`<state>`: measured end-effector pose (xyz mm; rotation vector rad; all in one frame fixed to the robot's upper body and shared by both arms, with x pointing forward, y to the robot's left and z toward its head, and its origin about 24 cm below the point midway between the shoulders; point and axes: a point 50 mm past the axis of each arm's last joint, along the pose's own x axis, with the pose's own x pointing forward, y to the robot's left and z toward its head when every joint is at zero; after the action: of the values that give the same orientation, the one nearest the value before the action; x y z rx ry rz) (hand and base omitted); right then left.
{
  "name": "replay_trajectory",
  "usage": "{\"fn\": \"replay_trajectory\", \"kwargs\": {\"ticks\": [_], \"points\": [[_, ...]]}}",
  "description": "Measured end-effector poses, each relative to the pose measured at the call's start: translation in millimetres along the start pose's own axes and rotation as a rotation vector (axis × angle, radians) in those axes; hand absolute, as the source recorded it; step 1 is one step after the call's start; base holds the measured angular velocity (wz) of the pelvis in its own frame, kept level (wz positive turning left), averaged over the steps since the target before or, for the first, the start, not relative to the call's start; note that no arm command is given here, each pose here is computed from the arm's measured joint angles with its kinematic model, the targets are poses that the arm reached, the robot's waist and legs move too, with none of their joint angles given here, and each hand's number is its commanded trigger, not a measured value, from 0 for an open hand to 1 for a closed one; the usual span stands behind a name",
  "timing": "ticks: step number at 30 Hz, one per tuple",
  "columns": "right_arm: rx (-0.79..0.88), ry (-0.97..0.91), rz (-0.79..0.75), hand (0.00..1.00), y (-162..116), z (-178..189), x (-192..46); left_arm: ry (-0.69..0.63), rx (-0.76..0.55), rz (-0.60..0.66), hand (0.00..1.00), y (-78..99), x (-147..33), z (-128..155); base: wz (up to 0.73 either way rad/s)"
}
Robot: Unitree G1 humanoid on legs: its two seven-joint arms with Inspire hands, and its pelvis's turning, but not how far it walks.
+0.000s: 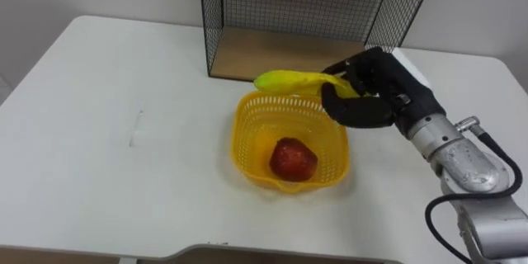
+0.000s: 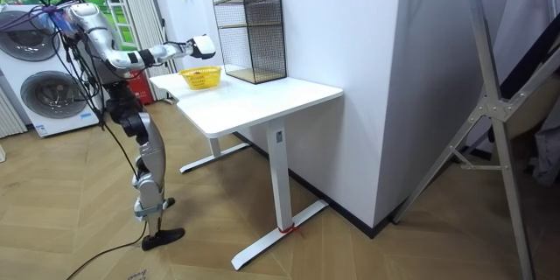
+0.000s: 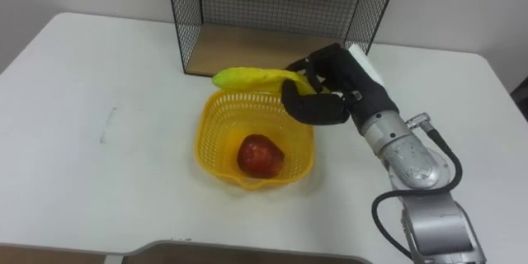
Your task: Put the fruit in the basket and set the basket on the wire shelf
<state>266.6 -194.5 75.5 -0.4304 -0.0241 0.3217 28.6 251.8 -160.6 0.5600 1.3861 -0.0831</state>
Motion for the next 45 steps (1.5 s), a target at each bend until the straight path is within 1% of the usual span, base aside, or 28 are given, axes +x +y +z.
{"fn": "replay_trajectory", "kwargs": {"ticks": [1, 2, 6, 9, 16, 25, 39, 45], "points": [[0.000, 0.000, 0.015, 0.11, 2.5, 0.0, 0.5, 0.000, 0.002, -0.001, 0.00, -0.2, 0.0, 0.0, 0.00], [0.000, 0.000, 0.026, 0.00, 4.1, 0.0, 0.7, -0.001, 0.007, -0.002, 0.00, -0.5, 0.0, 0.3, 0.00], [0.001, 0.000, 0.042, 0.00, 6.8, -0.1, 1.2, -0.007, 0.019, -0.005, 0.00, -1.0, 0.2, 2.4, 0.00], [-0.006, 0.007, 0.071, 0.00, 14.0, -1.5, 1.6, -0.016, 0.022, -0.001, 0.00, 0.0, 0.7, 5.8, -0.01], [0.005, 0.078, 0.106, 0.00, 24.9, -15.1, -1.1, -0.023, 0.043, 0.008, 0.00, -0.6, 0.9, 8.3, 0.00], [0.016, 0.116, 0.111, 0.00, 26.1, -23.4, -1.8, -0.023, 0.052, 0.002, 0.00, -2.0, 0.8, 8.3, 0.00], [0.018, 0.118, 0.111, 0.00, 26.3, -23.6, -1.8, -0.021, 0.057, -0.017, 0.00, -2.5, 0.8, 7.7, 0.00], [-0.012, 0.126, 0.111, 0.00, 28.4, -23.9, -1.3, -0.024, 0.052, -0.013, 0.00, -1.5, 0.7, 8.3, 0.00]]}}
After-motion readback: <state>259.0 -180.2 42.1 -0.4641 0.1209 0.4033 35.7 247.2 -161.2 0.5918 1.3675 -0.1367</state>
